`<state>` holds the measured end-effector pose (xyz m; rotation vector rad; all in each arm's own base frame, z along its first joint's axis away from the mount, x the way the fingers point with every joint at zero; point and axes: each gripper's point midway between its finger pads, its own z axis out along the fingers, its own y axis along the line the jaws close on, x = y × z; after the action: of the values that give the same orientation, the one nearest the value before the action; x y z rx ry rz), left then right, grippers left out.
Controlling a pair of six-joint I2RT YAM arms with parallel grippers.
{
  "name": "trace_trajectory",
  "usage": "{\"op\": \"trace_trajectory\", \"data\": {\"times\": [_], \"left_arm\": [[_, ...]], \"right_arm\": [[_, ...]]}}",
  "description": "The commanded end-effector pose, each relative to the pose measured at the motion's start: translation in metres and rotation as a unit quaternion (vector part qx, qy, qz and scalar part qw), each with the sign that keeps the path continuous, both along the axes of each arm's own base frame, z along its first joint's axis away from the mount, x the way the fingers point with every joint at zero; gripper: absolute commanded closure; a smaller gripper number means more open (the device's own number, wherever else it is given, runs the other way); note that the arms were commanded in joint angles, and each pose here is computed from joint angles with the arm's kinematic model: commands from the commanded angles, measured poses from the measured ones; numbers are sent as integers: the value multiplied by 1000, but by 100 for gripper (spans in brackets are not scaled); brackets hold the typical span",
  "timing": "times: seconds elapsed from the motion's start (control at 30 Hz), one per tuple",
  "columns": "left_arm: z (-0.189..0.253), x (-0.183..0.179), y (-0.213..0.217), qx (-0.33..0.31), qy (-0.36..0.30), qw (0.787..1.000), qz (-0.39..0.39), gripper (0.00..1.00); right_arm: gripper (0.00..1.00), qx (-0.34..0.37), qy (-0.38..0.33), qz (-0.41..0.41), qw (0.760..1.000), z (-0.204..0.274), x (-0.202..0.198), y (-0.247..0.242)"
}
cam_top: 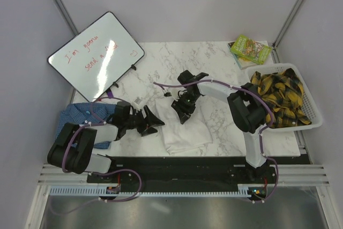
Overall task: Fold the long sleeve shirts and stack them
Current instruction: Fold the shirt
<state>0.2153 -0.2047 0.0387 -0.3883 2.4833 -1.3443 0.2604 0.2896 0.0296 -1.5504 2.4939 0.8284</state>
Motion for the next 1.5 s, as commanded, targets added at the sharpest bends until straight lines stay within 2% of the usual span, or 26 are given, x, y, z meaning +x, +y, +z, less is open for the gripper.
{"op": "trace_trajectory", "data": {"times": [0.0, 0.87, 1.0, 1.13, 1.2, 1.23, 1.3, 1.33, 1.37, 1.4, 1.43, 1.47], "left_arm": [[-19, 2, 1, 34, 11, 999, 23, 19], [-38, 8, -18, 57, 22, 998, 19, 36], [-35, 9, -19, 53, 20, 998, 16, 51], [-28, 10, -21, 61, 7, 998, -20, 98], [-20, 19, -16, 62, 13, 998, -30, 98], [-23, 19, -10, 83, 1, 995, -54, 98], [-19, 24, 0, 123, 29, 989, -77, 98], [-5, 44, 0, 139, -15, 985, -105, 98], [-2, 50, 4, 159, -24, 980, -119, 98], [-10, 36, 17, 196, 2, 967, -161, 98], [4, 55, 16, 213, -25, 962, -167, 98], [4, 59, 26, 245, -26, 953, -174, 98]], "right_arm": [[53, 2, 8, -23, 1000, -12, 11, -3], [55, 5, 20, -29, 999, -18, 13, -4], [55, 7, 22, -30, 999, -17, 13, -4], [55, 13, 29, -38, 999, -14, 13, -2], [54, 29, 41, -57, 997, -6, 16, -2], [54, 36, 44, -67, 996, 1, 18, -3], [53, 64, 47, -92, 993, 20, 32, -8], [52, 72, 55, -109, 990, 28, 36, -12], [52, 80, 56, -120, 988, 36, 41, -16], [52, 100, 51, -135, 984, 51, 52, -23], [51, 103, 53, -144, 983, 58, 54, -29], [51, 107, 49, -160, 980, 63, 63, -40]]}}
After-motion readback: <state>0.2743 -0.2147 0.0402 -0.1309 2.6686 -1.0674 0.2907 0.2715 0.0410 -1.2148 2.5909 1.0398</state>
